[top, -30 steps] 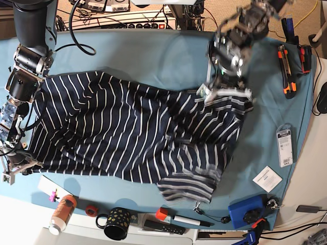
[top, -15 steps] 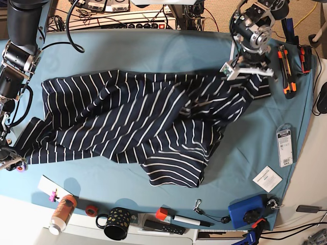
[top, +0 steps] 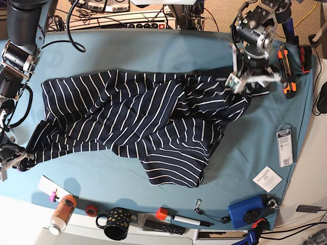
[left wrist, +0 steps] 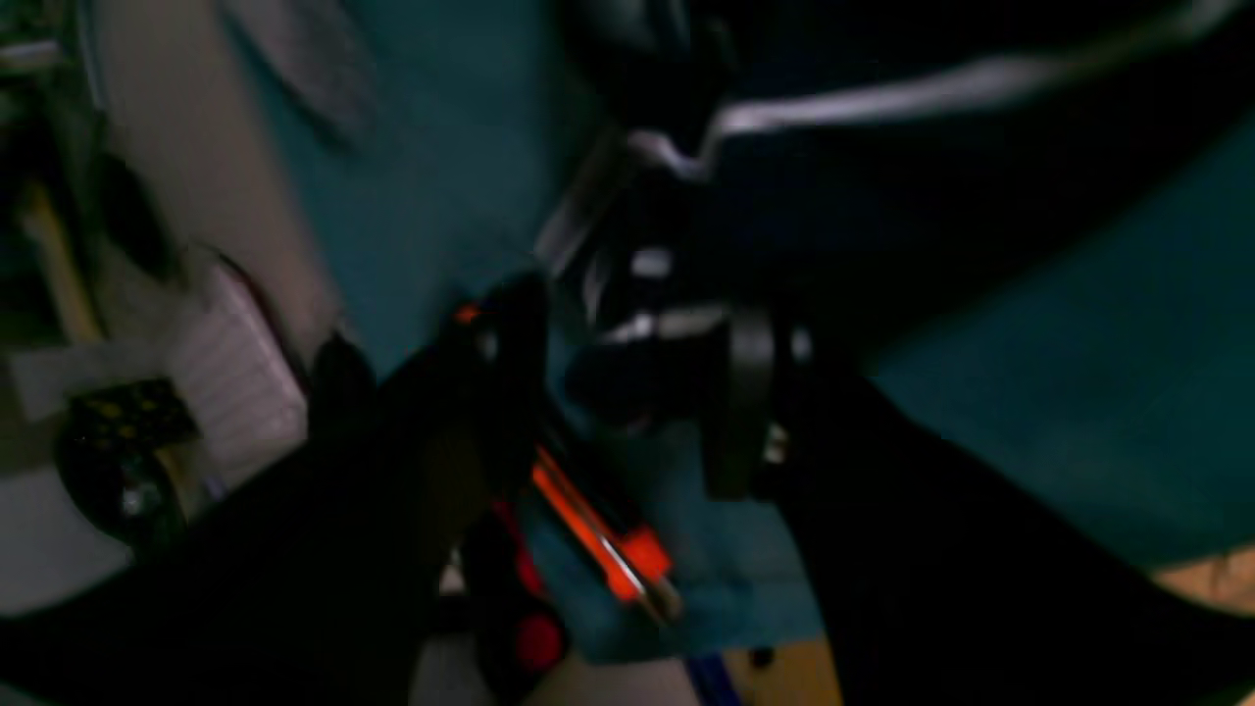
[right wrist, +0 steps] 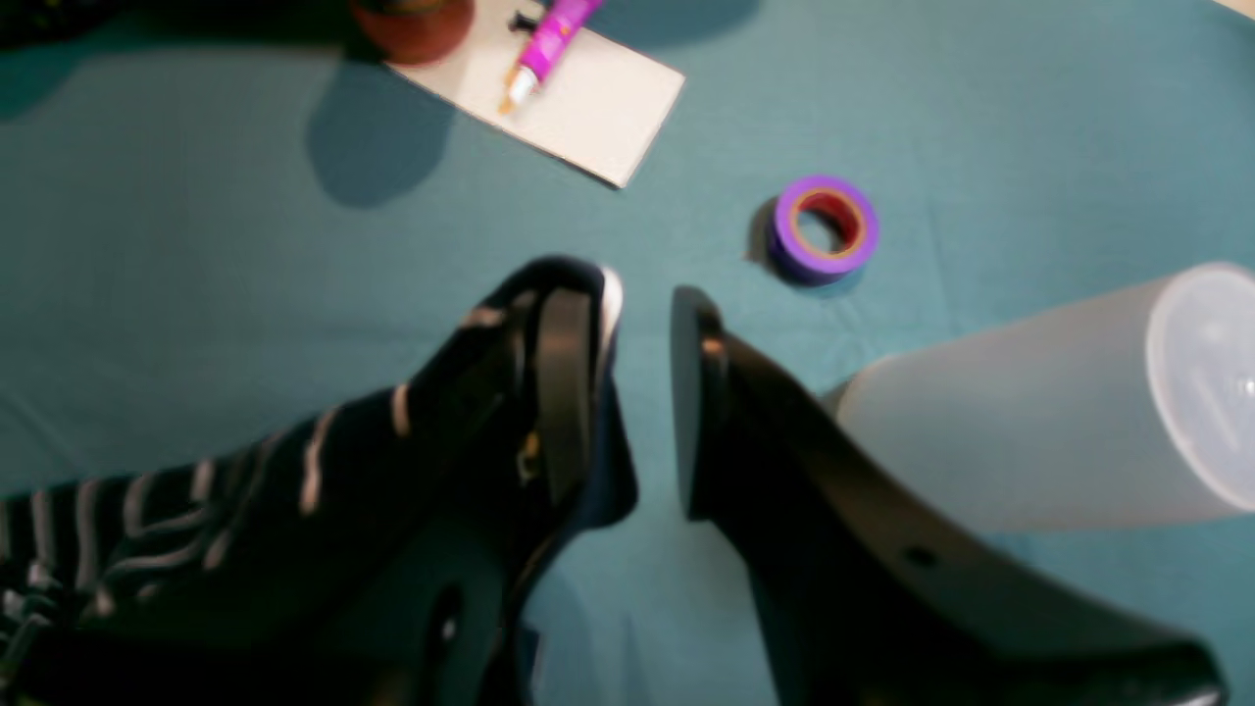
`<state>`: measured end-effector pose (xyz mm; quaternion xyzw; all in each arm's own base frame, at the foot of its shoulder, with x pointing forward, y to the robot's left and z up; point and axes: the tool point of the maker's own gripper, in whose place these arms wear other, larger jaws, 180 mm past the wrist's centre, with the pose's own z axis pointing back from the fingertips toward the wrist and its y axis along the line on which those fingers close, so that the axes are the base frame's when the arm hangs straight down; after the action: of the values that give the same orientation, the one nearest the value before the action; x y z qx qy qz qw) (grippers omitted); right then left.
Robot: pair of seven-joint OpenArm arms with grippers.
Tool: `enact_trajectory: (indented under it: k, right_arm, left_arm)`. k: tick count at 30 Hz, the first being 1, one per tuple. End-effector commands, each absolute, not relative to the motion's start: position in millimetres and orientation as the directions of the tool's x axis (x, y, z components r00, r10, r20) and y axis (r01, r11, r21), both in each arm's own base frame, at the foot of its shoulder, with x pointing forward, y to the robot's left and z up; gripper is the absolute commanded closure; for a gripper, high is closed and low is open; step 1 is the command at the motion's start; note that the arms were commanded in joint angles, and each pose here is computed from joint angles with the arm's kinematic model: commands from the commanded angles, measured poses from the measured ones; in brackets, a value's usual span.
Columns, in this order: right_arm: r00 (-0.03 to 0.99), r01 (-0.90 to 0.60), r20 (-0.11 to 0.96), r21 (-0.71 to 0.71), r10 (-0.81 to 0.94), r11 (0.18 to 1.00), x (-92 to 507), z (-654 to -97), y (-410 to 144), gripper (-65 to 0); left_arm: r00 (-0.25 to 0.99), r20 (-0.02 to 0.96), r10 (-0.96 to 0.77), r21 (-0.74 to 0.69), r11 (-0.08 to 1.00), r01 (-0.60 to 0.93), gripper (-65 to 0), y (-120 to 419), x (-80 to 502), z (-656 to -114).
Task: Layout the t-shirt on the table in an organized manner, then fold the t-shirt properly
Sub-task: 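Release the shoulder and move the left gripper to the shirt's hem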
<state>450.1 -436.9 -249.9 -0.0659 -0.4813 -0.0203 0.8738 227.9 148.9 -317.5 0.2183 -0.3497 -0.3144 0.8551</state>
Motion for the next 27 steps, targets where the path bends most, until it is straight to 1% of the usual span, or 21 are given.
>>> enact_trajectory:
  k: [1, 2, 6, 9, 12, 17, 20, 25, 27]
  right_arm:
    - [0.434, 0.126, 0.901, -0.085, 0.022, 0.988, 458, -208, -449, -13.8]
    - [0.414, 0.132, 0.910, -0.061, 0.001, 0.989, 458, -204, -449, -13.8]
    - [0.360, 0.159, 0.930, 0.020, -0.077, 0.987, 453, -185, -456, -13.8]
    - [0.327, 0.187, 0.935, 0.077, -0.135, 0.979, 445, -176, -465, -13.8]
    - [0.290, 0.179, 0.939, 0.138, -0.186, 0.974, 439, -170, -469, -13.8]
    - [0.296, 0.186, 0.931, 0.161, -0.211, 0.969, 431, -172, -474, -13.8]
    - [0.339, 0.186, 0.916, 0.160, -0.216, 0.969, 429, -180, -472, -13.8]
    - [0.358, 0.183, 0.907, 0.164, -0.222, 0.969, 428, -184, -470, -13.8]
    - [0.358, 0.184, 0.907, 0.165, -0.222, 0.969, 428, -184, -470, -13.8]
  left_arm:
    - [0.481, 0.553, -0.680, 0.607, 0.725, 0.327, -25.6, 141, 239, -287]
    - [0.435, 0.604, -0.667, 0.596, 0.741, 0.310, -25.6, 134, 242, -273]
    - [0.337, 0.686, -0.645, 0.566, 0.764, 0.310, -25.6, 116, 251, -259]
    - [0.324, 0.718, -0.616, 0.488, 0.778, 0.396, -25.6, 95, 249, -265]
    - [0.317, 0.734, -0.601, 0.472, 0.787, 0.398, -25.6, 88, 252, -262]
    - [0.295, 0.758, -0.582, 0.479, 0.803, 0.356, -25.6, 87, 261, -251]
    - [0.253, 0.794, -0.552, 0.449, 0.814, 0.368, -25.6, 78, 268, -241]
    - [0.132, 0.843, -0.522, 0.410, 0.781, 0.471, -25.6, 48, 277, -221]
    - [0.124, 0.840, -0.528, 0.402, 0.760, 0.511, -25.6, 40, 288, -228]
